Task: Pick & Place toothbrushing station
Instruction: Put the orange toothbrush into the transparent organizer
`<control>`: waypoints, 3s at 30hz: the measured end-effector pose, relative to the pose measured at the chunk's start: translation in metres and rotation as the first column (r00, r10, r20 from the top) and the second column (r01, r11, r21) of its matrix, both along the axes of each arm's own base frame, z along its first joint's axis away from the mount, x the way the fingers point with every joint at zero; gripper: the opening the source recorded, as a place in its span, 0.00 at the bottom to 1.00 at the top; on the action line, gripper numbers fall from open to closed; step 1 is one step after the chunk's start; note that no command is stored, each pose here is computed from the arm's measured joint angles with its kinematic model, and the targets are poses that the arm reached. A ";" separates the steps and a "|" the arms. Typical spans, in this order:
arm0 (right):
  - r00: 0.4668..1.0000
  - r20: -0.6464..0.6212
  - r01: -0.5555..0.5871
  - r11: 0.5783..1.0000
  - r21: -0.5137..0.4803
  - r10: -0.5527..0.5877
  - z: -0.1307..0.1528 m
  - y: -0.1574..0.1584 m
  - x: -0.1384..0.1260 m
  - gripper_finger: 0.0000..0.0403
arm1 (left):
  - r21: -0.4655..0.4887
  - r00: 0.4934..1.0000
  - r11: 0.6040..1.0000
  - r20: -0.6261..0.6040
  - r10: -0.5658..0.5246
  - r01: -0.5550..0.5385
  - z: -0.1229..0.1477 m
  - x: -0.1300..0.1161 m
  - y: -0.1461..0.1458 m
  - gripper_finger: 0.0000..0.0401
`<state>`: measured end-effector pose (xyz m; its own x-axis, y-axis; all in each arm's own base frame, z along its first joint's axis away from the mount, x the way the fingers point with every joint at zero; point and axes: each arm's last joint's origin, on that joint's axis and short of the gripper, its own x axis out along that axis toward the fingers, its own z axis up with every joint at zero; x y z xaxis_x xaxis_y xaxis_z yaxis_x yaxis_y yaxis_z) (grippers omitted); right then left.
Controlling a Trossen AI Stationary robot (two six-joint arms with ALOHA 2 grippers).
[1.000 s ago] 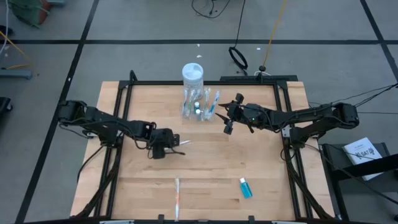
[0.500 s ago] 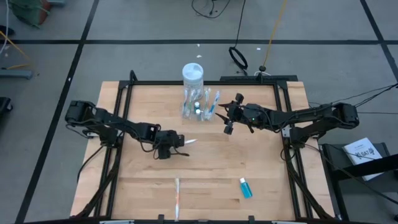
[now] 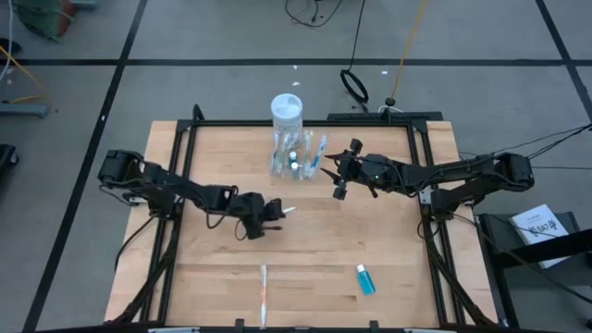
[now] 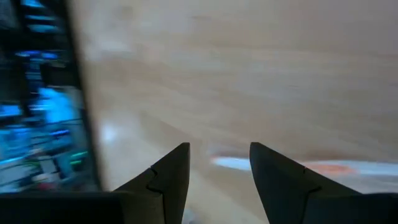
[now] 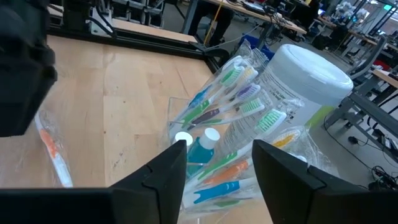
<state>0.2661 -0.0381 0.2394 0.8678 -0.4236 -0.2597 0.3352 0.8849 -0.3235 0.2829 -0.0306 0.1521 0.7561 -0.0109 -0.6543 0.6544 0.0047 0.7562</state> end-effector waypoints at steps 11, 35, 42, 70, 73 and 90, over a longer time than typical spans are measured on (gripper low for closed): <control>1.000 0.000 0.000 1.000 0.000 0.000 0.000 0.000 0.000 0.42 | 0.434 0.935 0.861 -0.332 -0.122 0.266 -0.016 -0.021 0.002 0.44; 1.000 0.000 0.000 1.000 0.000 0.000 0.000 0.000 0.000 0.42 | -0.004 0.916 0.949 -0.261 -0.304 0.314 -0.019 -0.020 -0.015 0.44; 1.000 0.002 0.000 1.000 0.000 0.000 0.000 0.000 0.000 0.42 | -0.045 0.947 0.967 -0.195 -0.254 0.250 -0.030 -0.002 -0.015 0.44; 1.000 0.000 0.000 1.000 0.000 0.000 0.000 0.000 0.000 0.42 | -0.331 0.965 0.914 -0.195 0.176 -0.233 -0.013 0.048 0.002 0.44; 1.000 0.000 0.000 1.000 0.000 0.000 0.000 0.000 0.000 0.42 | -0.330 0.958 0.909 -0.210 0.194 -0.256 -0.014 0.048 0.007 0.44; 1.000 0.001 0.000 1.000 -0.001 0.000 0.000 0.000 0.000 0.42 | -0.443 0.957 0.860 -0.245 0.156 -0.253 -0.044 0.060 0.027 0.44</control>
